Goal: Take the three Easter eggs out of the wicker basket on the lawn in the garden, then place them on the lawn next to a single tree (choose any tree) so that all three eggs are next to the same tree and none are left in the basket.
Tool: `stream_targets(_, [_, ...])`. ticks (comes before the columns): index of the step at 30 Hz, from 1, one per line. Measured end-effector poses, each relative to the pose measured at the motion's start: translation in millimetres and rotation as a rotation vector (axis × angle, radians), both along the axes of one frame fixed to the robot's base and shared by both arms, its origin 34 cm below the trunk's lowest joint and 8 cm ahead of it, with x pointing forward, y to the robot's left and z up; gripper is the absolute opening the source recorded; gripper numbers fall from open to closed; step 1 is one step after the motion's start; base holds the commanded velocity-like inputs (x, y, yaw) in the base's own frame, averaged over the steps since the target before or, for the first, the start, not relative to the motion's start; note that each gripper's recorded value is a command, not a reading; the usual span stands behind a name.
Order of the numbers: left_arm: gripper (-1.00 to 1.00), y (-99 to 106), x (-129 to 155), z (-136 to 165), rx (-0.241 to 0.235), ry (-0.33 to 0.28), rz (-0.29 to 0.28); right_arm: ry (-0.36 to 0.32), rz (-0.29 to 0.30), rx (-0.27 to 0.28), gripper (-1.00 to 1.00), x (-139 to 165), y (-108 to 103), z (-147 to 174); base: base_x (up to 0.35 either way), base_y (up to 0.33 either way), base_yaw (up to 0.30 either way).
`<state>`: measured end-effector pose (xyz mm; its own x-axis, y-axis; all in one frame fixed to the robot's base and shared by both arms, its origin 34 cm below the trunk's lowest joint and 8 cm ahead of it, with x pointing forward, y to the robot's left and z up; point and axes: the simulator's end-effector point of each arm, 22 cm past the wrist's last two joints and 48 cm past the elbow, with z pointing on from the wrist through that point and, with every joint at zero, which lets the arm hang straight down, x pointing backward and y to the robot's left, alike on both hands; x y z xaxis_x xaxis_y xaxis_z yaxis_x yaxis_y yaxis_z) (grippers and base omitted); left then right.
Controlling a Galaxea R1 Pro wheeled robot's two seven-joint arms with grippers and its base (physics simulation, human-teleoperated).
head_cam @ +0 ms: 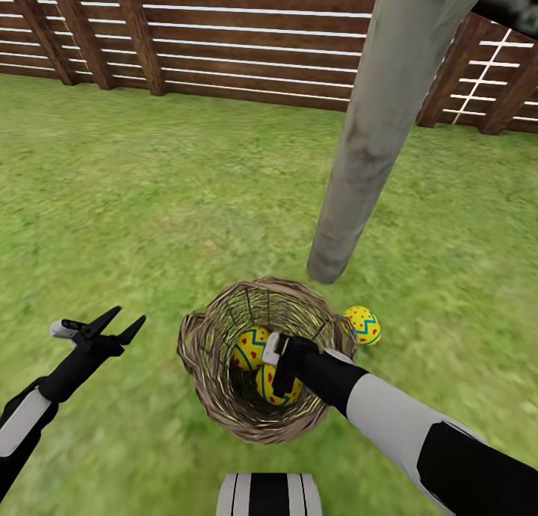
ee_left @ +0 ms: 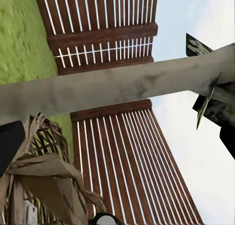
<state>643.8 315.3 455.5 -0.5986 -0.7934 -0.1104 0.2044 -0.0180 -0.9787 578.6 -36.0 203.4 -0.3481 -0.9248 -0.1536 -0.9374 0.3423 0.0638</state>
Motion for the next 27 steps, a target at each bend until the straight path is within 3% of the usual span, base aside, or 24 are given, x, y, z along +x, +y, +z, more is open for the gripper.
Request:
stream_targets(7, [1.0, -0.4, -2.1, -9.5, -0.015, 0.006, -0.002, 0.02, 0.0, 0.008, 1.0, -1.0, 2.1, -8.3, 0.0, 0.0, 0.0])
stream_targets(17, [1.0, -0.6, -4.7, -33.4, -0.015, 0.047, -0.002, -0.024, -0.013, -0.024, 1.0, 10.3, -5.5, -28.6, 0.0, 0.0, 0.0])
stream_targets(27, [1.0, -2.3, -8.2, -57.4, -0.018, 0.088, -0.001, 0.008, -0.01, -0.019, 1.0, -1.2, -2.5, -48.3, 0.0, 0.0, 0.0])
